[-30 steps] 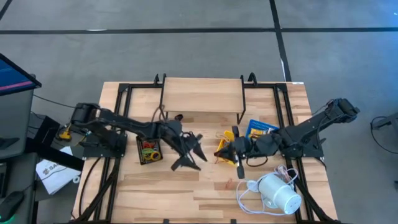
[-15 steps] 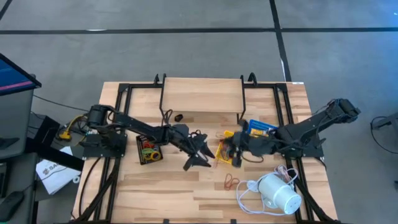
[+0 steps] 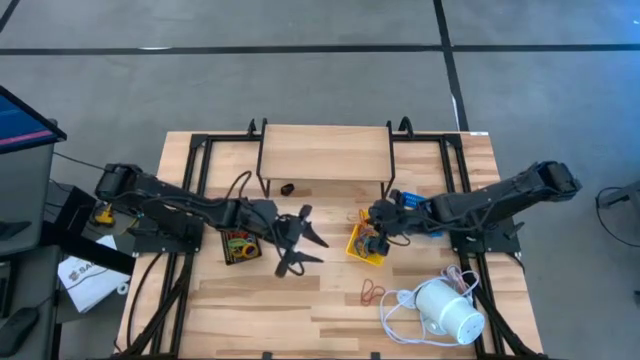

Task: Pick & Place Office Desk Supplies
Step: Put the red rubber band into the yellow bin, then put the black rubber band into the yellow bin, then put the red rubber band into the yellow bin

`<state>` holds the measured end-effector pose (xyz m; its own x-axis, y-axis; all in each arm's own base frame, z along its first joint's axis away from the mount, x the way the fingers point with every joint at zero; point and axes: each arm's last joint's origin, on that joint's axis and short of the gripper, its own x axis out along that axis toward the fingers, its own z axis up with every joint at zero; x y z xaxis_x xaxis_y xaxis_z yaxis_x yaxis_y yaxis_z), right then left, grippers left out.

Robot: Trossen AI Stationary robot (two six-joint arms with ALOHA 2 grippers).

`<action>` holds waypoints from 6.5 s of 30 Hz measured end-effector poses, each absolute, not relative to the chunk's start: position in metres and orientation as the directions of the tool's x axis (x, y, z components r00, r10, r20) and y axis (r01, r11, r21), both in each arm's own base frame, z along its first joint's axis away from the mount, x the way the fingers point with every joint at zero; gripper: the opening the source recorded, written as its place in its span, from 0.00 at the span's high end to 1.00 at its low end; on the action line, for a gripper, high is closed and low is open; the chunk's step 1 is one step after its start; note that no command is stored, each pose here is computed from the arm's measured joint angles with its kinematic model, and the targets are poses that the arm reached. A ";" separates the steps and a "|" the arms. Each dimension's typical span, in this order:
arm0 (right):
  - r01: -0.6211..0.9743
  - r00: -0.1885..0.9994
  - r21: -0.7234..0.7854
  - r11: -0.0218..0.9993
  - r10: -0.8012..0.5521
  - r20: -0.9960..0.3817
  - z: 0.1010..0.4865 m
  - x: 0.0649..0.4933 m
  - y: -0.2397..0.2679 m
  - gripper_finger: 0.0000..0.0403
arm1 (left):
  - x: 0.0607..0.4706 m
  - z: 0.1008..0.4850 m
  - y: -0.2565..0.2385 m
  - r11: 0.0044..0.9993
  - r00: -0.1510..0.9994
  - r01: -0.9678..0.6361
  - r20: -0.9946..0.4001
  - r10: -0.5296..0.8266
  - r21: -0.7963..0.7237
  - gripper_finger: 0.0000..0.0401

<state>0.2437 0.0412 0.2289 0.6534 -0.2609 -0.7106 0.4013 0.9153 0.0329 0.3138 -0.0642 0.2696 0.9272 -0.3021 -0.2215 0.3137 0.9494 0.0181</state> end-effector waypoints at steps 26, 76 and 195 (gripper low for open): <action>0.151 0.702 0.339 0.928 0.141 -0.698 0.239 0.248 0.066 0.34 | 0.333 0.192 -0.033 0.989 0.803 -0.018 -0.587 0.104 0.150 0.62; 0.133 0.702 0.094 0.987 -0.027 -0.711 0.267 0.237 0.096 0.28 | 0.317 0.099 0.038 0.773 0.235 -0.253 -0.738 0.633 0.582 0.99; 0.450 0.709 0.132 0.883 -0.263 -0.654 0.309 0.181 0.045 0.21 | 0.483 0.125 -0.134 0.488 0.623 0.742 -0.741 -0.251 0.459 0.57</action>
<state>0.1815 0.0446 0.3086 0.7089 -0.2630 -0.6544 0.4498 0.8833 0.1323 0.4829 -0.1342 0.1254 0.6233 -0.2512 -0.7405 0.7423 0.4879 0.4593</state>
